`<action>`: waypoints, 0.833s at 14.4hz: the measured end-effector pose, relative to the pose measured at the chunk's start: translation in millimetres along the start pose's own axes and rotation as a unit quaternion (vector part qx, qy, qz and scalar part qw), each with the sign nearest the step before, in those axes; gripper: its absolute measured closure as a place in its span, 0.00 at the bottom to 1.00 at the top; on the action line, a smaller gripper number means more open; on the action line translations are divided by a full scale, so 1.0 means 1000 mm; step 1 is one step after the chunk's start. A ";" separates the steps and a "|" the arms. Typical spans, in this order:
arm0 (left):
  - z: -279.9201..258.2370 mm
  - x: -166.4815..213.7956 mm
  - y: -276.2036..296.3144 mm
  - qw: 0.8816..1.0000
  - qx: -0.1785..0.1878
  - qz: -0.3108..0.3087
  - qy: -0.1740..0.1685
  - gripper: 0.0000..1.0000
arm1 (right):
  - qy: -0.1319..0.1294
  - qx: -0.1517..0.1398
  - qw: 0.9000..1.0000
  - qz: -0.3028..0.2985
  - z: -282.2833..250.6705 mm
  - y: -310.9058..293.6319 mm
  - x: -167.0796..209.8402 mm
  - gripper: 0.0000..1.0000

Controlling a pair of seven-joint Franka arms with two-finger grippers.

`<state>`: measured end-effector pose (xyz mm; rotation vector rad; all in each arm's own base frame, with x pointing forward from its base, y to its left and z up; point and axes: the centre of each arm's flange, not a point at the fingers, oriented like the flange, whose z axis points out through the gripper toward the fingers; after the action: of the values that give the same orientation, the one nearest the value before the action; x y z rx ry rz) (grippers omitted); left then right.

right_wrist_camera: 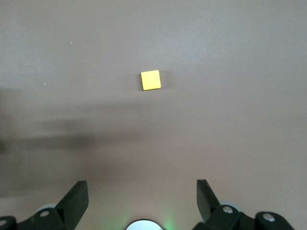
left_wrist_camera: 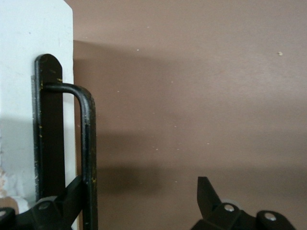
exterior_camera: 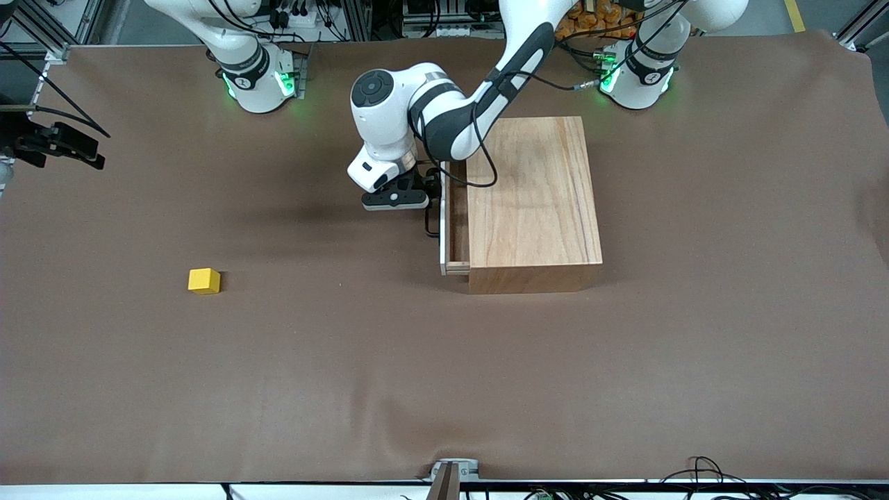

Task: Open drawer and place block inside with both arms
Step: 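Pull the drawer open by its handle with the left gripper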

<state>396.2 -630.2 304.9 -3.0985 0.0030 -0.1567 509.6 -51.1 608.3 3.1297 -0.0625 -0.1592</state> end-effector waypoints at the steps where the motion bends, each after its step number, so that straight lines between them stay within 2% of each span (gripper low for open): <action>1: 0.000 -0.004 0.003 1.000 -0.002 -0.001 0.000 0.00 | -0.001 0.000 1.000 0.000 0.001 0.000 0.000 0.00; 6: 0.001 -0.014 0.010 1.000 -0.006 -0.002 0.003 0.00 | -0.009 0.001 1.000 0.000 0.009 0.000 0.000 0.00; 12: -0.004 -0.018 0.022 0.999 -0.042 -0.005 0.020 0.00 | -0.006 0.000 1.000 -0.002 0.010 -0.001 0.001 0.00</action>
<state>378.3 -652.5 306.3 -3.1792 -0.0058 -0.2252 510.0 -49.9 598.2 3.1295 -0.0577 -0.1771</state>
